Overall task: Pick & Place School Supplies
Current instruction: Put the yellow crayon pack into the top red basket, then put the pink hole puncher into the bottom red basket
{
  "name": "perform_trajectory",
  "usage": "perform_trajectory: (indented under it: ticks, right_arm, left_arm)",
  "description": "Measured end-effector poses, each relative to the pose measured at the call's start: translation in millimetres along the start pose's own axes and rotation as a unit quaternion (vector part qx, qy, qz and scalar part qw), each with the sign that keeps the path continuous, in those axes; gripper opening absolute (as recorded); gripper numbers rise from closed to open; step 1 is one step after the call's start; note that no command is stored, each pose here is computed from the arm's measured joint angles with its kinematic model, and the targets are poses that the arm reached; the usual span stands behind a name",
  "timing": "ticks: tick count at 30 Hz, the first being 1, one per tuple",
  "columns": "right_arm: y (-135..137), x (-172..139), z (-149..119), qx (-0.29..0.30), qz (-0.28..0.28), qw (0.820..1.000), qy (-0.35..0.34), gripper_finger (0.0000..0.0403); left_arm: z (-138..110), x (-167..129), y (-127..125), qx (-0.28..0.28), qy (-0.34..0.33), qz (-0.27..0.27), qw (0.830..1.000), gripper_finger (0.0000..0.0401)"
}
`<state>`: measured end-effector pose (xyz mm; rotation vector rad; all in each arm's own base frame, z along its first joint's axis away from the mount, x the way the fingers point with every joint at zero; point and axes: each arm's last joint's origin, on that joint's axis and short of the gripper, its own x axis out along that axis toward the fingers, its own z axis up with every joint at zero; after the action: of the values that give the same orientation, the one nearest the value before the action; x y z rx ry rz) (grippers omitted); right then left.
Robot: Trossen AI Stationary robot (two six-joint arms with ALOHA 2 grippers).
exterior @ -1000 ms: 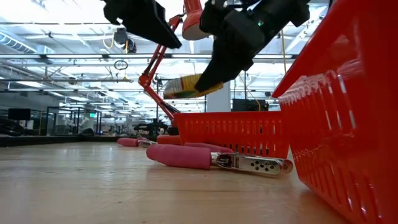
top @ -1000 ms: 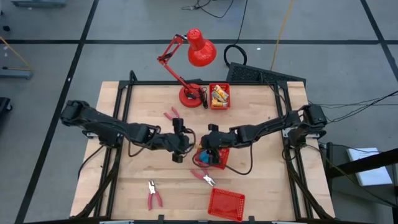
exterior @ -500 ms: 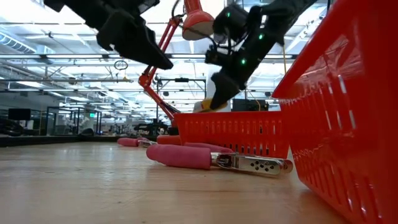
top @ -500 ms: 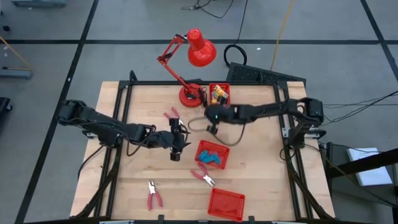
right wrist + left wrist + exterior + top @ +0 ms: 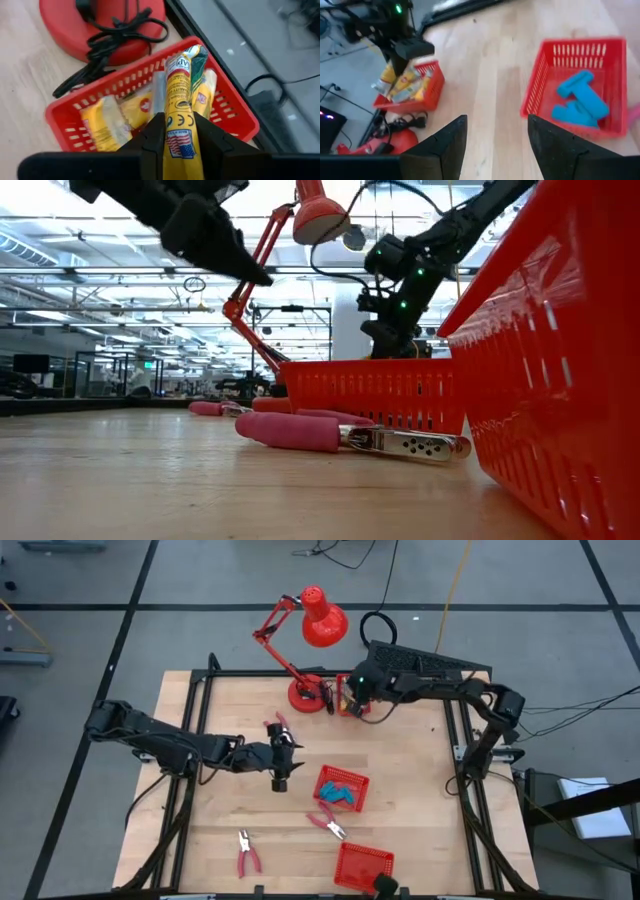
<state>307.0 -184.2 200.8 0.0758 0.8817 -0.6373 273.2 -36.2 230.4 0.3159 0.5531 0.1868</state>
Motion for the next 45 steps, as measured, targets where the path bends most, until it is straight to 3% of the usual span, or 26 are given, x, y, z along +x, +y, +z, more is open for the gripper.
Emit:
perform_trajectory:
  ticks: [5,16,23,26,29,39,45]
  right_arm:
    - [-12,4,-6,0.017,0.007,1.000,0.006,0.0062]
    - [-2,16,-37,0.028,0.032,0.999,0.000,0.0067]
    - [3,13,-34,0.022,0.040,0.999,-0.015,0.0214]
    - [5,8,-27,0.015,0.041,0.998,-0.046,0.0246]
    - [11,-1,-21,-0.002,0.046,0.996,-0.072,0.0250]
    - [69,-60,-7,-0.090,0.111,0.979,-0.145,0.0230]
    - [131,-91,-28,-0.175,0.107,0.971,-0.123,0.0230]
  left_arm:
    - [-1,2,5,-0.003,0.004,0.008,1.000,0.0209]
    - [-2,5,12,-0.007,0.005,0.008,1.000,0.0209]
    - [-2,6,15,-0.008,0.005,0.004,1.000,0.0209]
    - [-3,6,16,-0.008,0.007,0.006,1.000,0.0209]
    - [-3,7,17,-0.008,0.008,0.006,1.000,0.0209]
    - [-11,6,11,-0.018,0.041,-0.061,0.997,0.0209]
    - [-26,6,12,-0.048,0.122,-0.040,0.991,0.0209]
